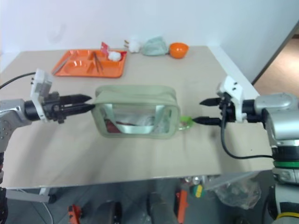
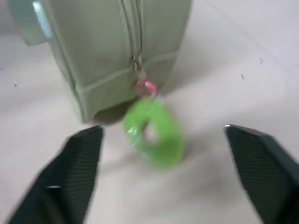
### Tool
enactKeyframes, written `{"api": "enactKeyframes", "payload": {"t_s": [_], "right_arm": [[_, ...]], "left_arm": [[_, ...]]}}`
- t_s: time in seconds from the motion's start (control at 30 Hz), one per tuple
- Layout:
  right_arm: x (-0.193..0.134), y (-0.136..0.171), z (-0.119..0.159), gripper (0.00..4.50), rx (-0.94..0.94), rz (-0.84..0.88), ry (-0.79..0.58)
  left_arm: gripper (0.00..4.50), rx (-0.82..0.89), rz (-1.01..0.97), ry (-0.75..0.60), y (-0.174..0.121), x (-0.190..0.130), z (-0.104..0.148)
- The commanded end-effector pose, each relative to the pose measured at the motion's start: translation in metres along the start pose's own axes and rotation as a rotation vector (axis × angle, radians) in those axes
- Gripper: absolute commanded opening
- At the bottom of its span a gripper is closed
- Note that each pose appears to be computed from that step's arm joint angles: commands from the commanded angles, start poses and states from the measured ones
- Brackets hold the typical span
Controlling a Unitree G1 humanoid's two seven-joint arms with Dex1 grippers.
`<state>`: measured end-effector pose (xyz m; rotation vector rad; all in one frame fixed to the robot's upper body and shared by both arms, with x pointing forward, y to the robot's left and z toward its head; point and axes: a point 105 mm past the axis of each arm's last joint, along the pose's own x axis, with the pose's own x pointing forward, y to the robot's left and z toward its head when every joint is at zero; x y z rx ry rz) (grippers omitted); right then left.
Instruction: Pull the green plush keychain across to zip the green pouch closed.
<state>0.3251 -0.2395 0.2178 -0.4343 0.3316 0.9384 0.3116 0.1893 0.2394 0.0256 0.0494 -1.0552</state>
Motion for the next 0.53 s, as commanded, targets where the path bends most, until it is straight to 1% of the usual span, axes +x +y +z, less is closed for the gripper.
{"api": "enactKeyframes", "payload": {"t_s": [0.03,0.1,0.17,0.3,0.43,0.53], "right_arm": [[-0.024,-0.006,0.018,4.5,-0.01,-0.091,-0.072],[-0.027,-0.006,0.019,4.5,0.01,-0.117,-0.093],[-0.029,-0.006,0.021,4.5,0.033,-0.139,-0.119],[-0.038,0.003,0.024,4.5,0.097,-0.153,-0.197],[-0.037,0.007,0.022,4.5,0.122,-0.179,-0.21],[-0.029,0.007,0.019,4.5,0.107,-0.174,-0.182]], "left_arm": [[3.8,0.006,0.024,-0.09,-0.006,-0.02,0.03],[4.44,0.009,0.081,-0.11,-0.002,-0.033,0.035],[4.44,0.019,0.132,-0.106,0.002,-0.047,0.033],[4.44,-0.02,0.29,-0.014,0.011,-0.083,0.005],[4.44,-0.065,0.378,-0.097,0.019,-0.099,0.003],[4.44,-0.115,0.411,-0.131,0.026,-0.101,-0.004]]}}
